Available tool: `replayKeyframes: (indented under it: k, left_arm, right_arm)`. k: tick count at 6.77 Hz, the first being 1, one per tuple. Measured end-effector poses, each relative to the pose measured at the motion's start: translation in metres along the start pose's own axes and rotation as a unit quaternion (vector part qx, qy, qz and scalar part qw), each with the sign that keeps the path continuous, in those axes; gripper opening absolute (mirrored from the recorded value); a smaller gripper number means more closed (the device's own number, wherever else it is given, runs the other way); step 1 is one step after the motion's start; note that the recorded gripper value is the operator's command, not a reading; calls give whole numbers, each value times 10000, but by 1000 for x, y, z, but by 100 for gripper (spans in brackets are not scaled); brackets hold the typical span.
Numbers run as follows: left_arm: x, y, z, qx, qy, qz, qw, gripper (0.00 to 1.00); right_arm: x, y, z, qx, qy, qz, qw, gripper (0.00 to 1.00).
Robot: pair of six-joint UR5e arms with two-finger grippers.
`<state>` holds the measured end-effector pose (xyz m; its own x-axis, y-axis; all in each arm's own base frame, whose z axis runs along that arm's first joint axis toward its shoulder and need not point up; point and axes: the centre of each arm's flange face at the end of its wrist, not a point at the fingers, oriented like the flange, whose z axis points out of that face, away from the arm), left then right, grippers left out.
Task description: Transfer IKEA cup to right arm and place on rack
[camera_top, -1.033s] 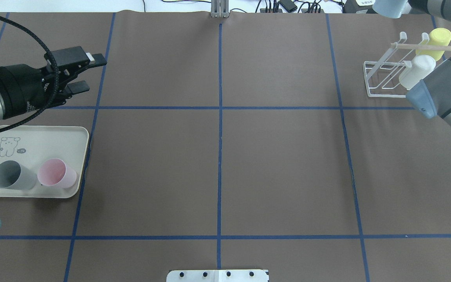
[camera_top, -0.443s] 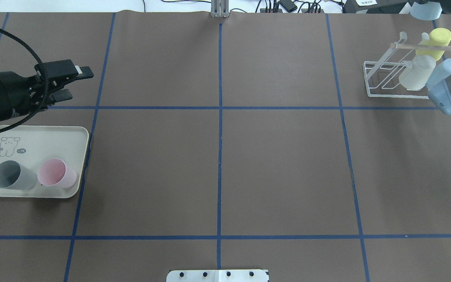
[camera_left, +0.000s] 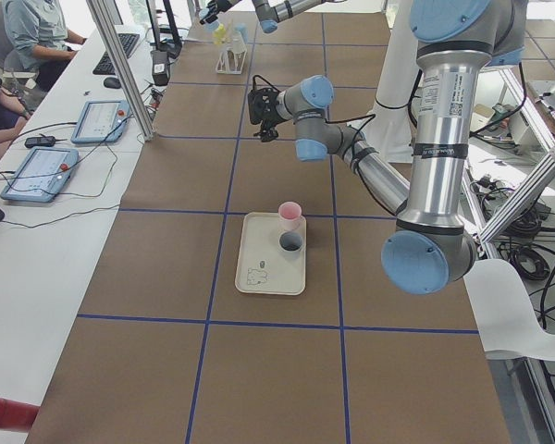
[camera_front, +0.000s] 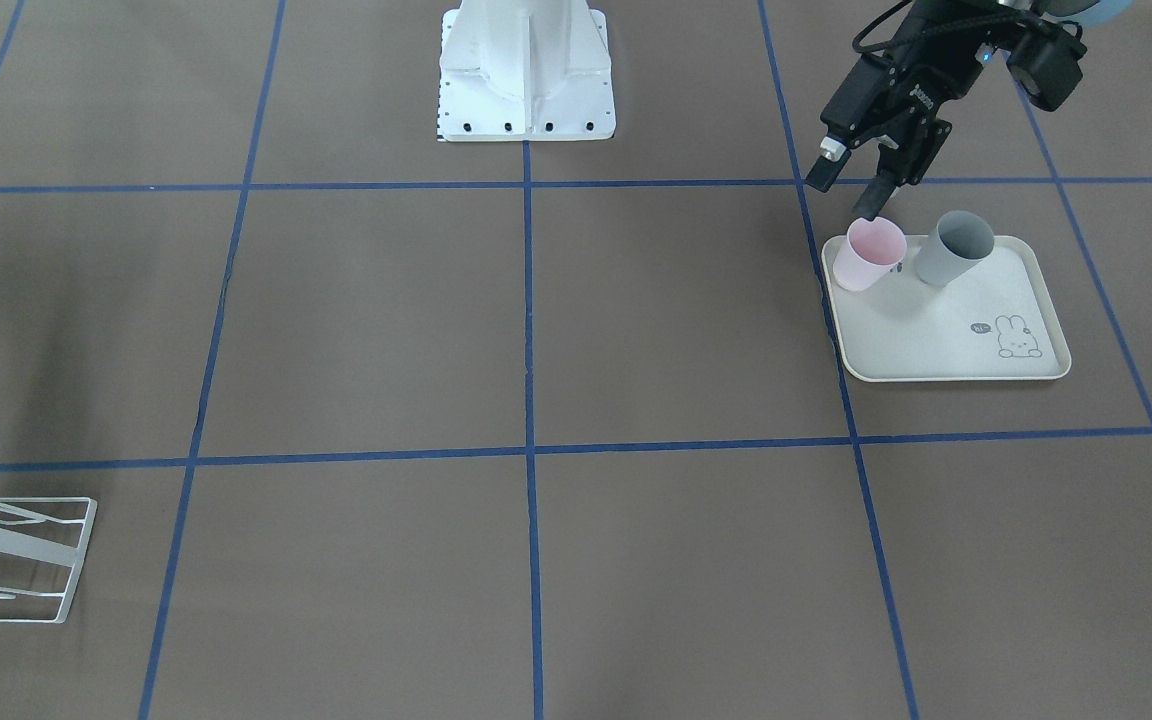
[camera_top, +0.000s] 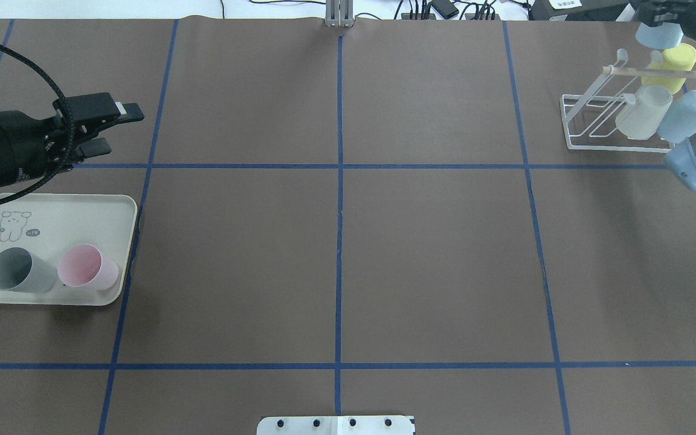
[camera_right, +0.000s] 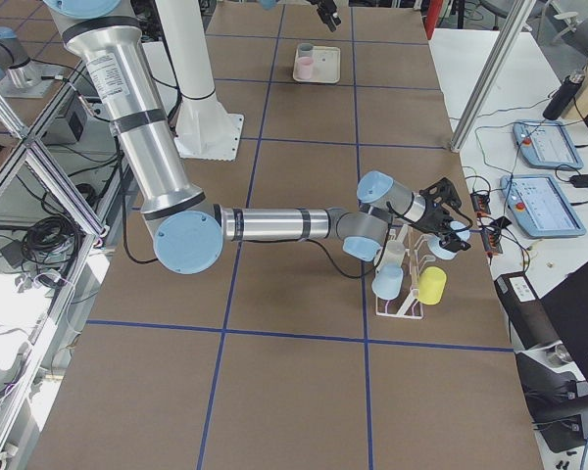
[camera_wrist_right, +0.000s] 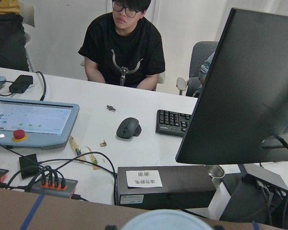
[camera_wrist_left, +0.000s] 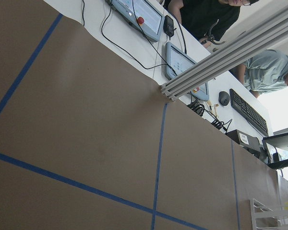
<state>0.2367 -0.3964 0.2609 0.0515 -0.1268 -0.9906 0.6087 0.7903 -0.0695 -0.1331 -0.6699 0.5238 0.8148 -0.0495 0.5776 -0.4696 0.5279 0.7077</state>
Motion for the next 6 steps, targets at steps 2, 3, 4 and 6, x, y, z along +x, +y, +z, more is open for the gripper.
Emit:
replayKeyframes:
  k: [2, 3, 4, 6]
  left_arm:
    - [1, 2, -1, -75, 10, -4, 10000, 100]
    - [1, 2, -1, -106, 12, -7, 9999, 100]
    - [1, 3, -1, -125, 12, -17, 9999, 100]
    - [1, 3, 0, -135, 9, -47, 9999, 100]
  right_arm:
    - [0, 20, -3, -41, -63, -33, 10000, 0]
    - [-1, 27, -3, -48, -94, -47, 9999, 0]
    - [-5, 34, -3, -58, -142, -68, 9999, 0]
    - [-11, 42, -3, -88, -196, -92, 9997, 0]
